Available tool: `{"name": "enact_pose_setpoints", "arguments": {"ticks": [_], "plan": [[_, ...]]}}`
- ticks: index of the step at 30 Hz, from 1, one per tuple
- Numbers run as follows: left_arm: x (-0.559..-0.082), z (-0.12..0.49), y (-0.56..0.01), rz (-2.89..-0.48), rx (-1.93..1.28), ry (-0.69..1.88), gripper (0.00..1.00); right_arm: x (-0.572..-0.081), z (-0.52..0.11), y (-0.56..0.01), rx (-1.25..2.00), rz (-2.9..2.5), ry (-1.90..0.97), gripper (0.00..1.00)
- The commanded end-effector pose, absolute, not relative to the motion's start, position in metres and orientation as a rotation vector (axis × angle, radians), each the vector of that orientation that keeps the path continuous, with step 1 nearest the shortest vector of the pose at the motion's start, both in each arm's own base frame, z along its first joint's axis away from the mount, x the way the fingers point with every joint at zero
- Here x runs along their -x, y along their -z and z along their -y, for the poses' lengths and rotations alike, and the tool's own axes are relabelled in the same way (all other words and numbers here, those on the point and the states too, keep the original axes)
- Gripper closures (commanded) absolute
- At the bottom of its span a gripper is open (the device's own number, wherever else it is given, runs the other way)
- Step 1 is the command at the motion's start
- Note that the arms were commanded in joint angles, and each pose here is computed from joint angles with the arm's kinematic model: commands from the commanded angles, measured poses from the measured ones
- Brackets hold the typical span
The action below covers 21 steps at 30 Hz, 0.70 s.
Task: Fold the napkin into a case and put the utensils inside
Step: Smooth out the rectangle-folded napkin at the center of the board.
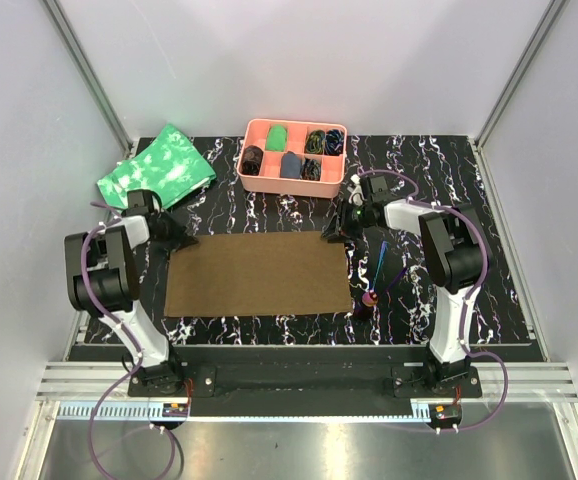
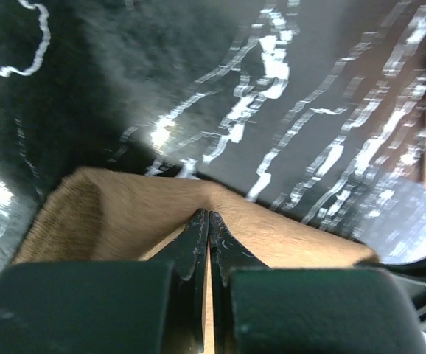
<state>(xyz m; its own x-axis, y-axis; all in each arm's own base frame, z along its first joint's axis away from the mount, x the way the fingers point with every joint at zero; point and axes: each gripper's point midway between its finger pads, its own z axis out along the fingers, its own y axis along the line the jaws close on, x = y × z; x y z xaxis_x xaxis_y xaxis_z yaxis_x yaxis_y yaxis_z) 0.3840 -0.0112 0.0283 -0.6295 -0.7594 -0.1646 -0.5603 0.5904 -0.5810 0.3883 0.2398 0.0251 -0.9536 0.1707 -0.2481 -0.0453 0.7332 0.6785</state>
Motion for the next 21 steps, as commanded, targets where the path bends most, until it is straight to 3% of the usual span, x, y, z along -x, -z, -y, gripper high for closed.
{"name": "enact_pose_setpoints", "arguments": {"ticks": [1, 5, 15, 21], "plan": [[-0.389, -0.008, -0.021, -2.463, 1.032, 0.553, 0.99, -0.392, -0.247, -0.059, -0.029, -2.567, -1.068, 0.62], [-0.397, -0.015, -0.023, -2.432, 0.992, 0.511, 0.98, -0.393, -0.267, -0.076, 0.031, -2.532, -1.080, 0.62], [-0.393, -0.003, -0.076, -2.308, 0.966, 0.681, 0.88, -0.371, -0.406, -0.086, 0.275, -2.491, -1.291, 0.57], [-0.382, -0.029, -0.050, -2.363, 1.057, 0.591, 0.90, -0.381, -0.464, -0.086, 0.322, -2.431, -1.335, 0.56]]}}
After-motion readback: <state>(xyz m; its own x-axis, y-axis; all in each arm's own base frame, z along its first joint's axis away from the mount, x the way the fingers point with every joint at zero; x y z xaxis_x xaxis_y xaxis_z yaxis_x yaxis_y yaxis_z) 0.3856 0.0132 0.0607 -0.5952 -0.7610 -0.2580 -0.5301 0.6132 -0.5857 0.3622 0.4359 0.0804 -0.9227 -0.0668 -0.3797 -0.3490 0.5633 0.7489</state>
